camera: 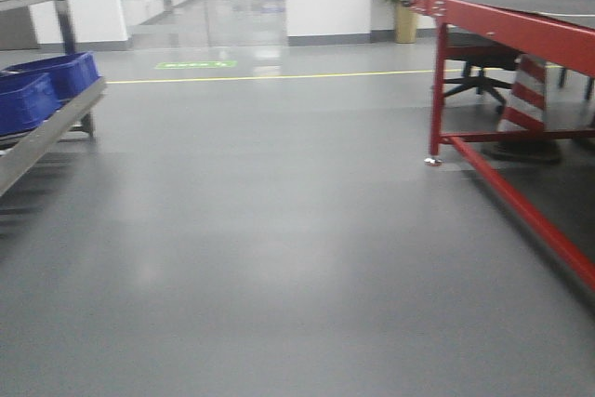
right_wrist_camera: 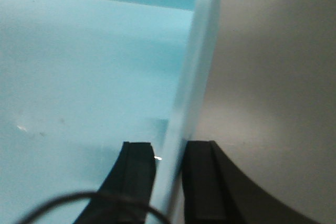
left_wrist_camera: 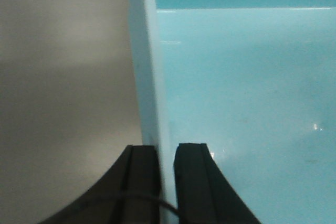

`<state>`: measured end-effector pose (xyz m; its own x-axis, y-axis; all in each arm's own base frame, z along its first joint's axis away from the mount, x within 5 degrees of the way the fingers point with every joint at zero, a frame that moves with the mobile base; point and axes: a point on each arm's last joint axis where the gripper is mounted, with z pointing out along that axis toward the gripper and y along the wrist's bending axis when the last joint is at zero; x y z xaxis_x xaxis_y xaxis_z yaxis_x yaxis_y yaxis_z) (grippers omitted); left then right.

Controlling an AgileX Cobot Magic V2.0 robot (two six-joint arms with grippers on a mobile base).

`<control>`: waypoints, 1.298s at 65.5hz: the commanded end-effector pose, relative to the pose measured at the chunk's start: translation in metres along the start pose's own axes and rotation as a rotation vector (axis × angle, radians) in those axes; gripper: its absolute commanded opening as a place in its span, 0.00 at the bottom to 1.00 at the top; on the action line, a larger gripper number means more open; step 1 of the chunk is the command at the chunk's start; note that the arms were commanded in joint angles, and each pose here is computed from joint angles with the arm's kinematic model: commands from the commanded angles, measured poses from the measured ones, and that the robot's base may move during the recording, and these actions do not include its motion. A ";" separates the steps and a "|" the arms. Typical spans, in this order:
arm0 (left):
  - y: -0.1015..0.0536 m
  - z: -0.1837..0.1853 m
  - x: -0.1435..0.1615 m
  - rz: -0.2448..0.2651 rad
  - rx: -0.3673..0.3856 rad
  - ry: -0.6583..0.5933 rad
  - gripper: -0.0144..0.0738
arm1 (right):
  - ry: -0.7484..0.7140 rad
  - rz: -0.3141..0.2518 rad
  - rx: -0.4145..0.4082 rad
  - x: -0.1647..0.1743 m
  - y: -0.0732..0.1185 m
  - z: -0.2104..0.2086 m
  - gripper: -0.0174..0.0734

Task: Move two blue bins to right shelf middle
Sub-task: 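Drive to the other steel shelf and line up with its middle level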

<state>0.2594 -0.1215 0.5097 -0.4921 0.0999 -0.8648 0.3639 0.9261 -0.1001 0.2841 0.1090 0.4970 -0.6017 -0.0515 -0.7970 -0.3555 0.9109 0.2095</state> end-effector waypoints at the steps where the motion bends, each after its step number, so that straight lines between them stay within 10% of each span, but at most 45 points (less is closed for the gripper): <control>1: -0.005 -0.011 -0.010 0.000 0.037 -0.101 0.04 | -0.055 -0.012 0.021 -0.005 -0.002 -0.005 0.02; 85: -0.003 -0.011 -0.011 0.013 0.017 -0.109 0.04 | -0.060 -0.012 0.021 -0.006 -0.002 -0.005 0.02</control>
<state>0.2610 -0.1216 0.5119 -0.4669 0.0930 -0.8794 0.3632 0.9269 -0.0949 0.2850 0.1089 0.4979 -0.5912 -0.0472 -0.8052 -0.3546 0.9118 0.2069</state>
